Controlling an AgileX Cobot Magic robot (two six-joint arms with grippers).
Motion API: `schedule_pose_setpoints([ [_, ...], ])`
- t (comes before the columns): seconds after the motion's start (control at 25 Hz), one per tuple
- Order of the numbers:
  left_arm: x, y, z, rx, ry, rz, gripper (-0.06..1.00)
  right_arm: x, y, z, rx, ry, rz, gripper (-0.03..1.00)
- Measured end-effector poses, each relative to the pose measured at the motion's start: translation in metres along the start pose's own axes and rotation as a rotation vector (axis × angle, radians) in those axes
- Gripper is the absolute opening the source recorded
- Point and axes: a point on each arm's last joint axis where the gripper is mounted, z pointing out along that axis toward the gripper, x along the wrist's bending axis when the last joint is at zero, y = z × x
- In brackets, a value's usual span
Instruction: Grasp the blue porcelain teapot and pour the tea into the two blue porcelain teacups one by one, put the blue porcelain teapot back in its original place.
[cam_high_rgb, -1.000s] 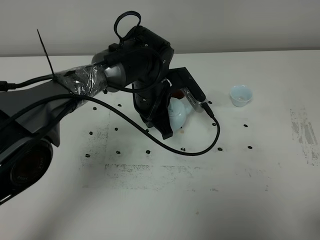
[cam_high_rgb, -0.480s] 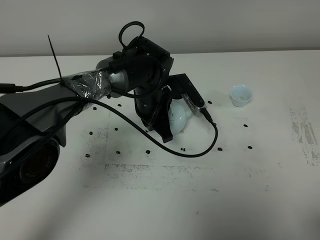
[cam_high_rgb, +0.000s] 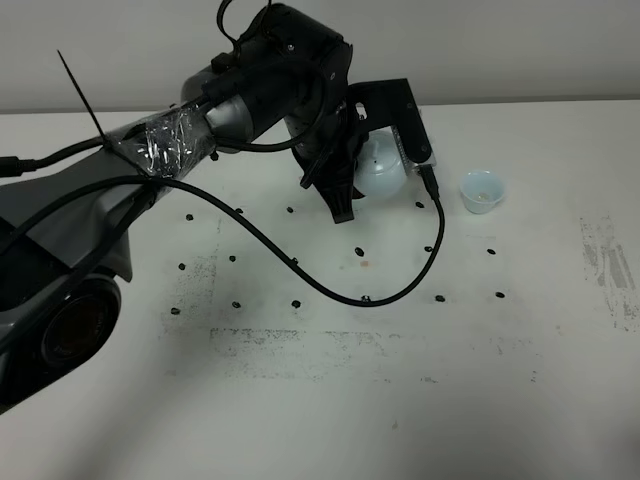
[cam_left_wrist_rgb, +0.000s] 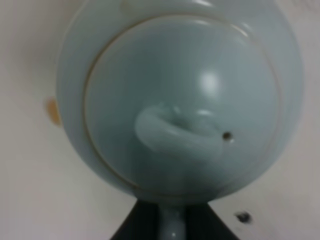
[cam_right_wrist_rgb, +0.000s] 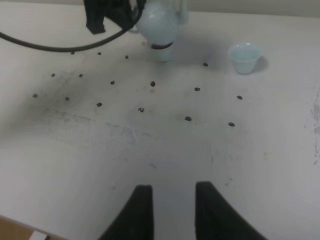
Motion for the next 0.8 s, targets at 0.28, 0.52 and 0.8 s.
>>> schedule_pose_setpoints([
  [0.28, 0.017, 0.019, 0.017, -0.072, 0.086, 0.135, 0.09, 0.0, 0.0, 0.0, 0.0, 0.0, 0.0, 0.24],
  [0.52, 0.023, 0.028, 0.043, -0.099, 0.15, 0.195, 0.09, 0.0, 0.0, 0.0, 0.0, 0.0, 0.0, 0.24],
  [0.8, 0.028, 0.033, 0.047, -0.142, 0.228, 0.236, 0.09, 0.0, 0.0, 0.0, 0.0, 0.0, 0.0, 0.24],
])
